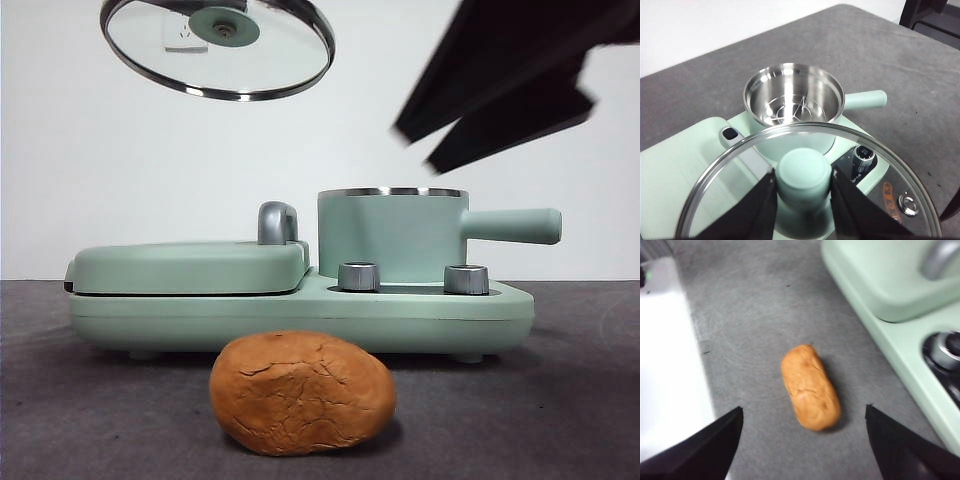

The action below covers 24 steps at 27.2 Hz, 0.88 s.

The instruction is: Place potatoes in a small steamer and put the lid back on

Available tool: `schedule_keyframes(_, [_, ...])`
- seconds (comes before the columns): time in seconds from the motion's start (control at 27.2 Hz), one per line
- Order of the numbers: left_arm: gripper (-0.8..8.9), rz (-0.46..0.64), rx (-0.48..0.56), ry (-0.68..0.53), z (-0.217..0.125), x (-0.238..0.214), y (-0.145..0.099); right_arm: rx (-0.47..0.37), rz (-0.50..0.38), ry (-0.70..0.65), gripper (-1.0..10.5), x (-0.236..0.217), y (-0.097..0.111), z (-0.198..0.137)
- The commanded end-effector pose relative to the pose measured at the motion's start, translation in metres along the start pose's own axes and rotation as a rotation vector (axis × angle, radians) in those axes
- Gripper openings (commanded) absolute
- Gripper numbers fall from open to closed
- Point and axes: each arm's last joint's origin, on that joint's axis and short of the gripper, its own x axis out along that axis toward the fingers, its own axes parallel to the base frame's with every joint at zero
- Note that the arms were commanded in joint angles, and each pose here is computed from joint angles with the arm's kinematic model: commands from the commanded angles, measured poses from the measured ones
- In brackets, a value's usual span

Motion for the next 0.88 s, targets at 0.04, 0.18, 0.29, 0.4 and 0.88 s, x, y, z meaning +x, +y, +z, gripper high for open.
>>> schedule_keyframes(0.04, [0.1,-0.001,0.004,-0.05,0.008,-0.004,-0.001,-0.035,0.025,0.016,3.9,0.016,0.001,0.007])
schedule_keyframes(0.18, [0.1,0.0,0.005,-0.051,0.008,-0.004,-0.001,-0.042,0.051,0.053,3.9,0.039,0.0,0.006])
schedule_keyframes(0.29, [0.1,0.0,0.008,-0.051,0.008,-0.004,-0.001,-0.055,0.052,0.066,3.9,0.055,-0.001,0.005])
schedule_keyframes(0.4, [0.1,0.0,0.016,-0.049,0.008,-0.004,-0.001,-0.062,0.006,0.085,3.9,0.069,-0.004,0.003])
schedule_keyframes(0.88, [0.1,0.01,0.033,-0.033,0.006,-0.004,0.001,-0.04,0.018,0.172,3.9,0.108,-0.012,-0.012])
